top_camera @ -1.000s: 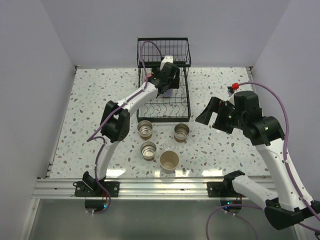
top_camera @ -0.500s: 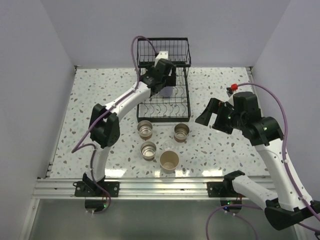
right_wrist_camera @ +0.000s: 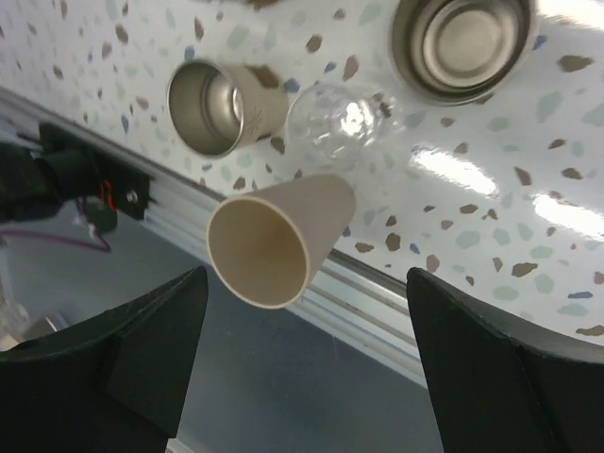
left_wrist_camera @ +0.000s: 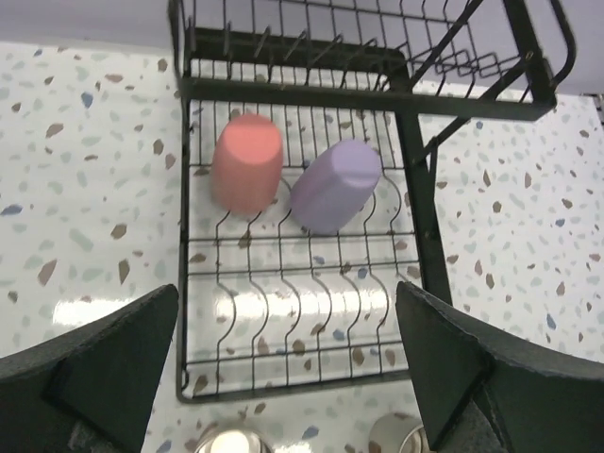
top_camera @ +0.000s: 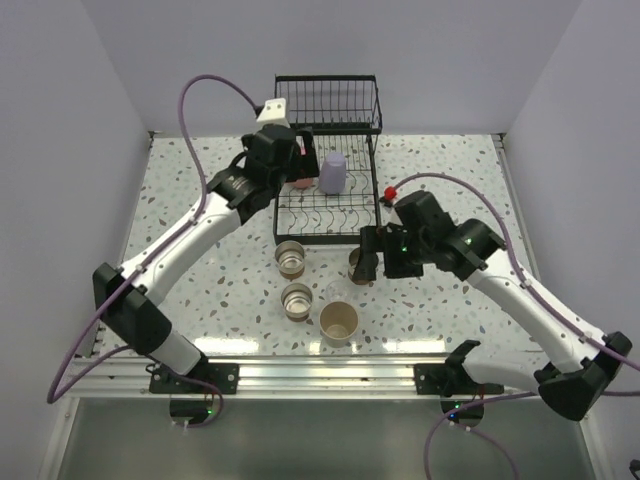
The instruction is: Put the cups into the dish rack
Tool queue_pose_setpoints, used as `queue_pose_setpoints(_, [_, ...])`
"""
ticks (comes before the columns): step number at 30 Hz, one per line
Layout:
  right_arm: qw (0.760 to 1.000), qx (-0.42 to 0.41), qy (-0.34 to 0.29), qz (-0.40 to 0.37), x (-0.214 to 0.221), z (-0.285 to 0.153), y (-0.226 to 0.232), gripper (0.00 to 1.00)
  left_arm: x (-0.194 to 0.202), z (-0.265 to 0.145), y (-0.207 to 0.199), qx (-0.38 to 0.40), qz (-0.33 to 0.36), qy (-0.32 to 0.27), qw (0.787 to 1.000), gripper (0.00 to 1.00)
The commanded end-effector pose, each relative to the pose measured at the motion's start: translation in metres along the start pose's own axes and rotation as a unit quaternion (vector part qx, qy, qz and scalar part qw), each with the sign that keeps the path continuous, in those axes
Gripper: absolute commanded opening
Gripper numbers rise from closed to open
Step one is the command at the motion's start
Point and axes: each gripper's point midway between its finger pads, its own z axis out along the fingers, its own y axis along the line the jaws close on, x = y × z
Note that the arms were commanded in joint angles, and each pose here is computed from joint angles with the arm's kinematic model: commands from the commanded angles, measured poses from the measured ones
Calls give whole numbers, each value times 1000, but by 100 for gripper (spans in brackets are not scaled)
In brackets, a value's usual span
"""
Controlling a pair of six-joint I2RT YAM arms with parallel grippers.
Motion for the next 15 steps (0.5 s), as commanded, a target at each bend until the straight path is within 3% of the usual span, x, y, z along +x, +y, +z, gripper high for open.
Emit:
queue_pose_setpoints(1, [999,-3,9,-53,8,7,23,89,8,-32,19,-1,-24,3,1000,100])
queue_pose_setpoints(5, [993,11,60,-103,46,27,38,86,45,-53,47,-17,-35,29,999,100])
queue_pose_setpoints(15, [985,39,100,-132,90,48,45,81,69,-101,80,-20,-63,42,997,100])
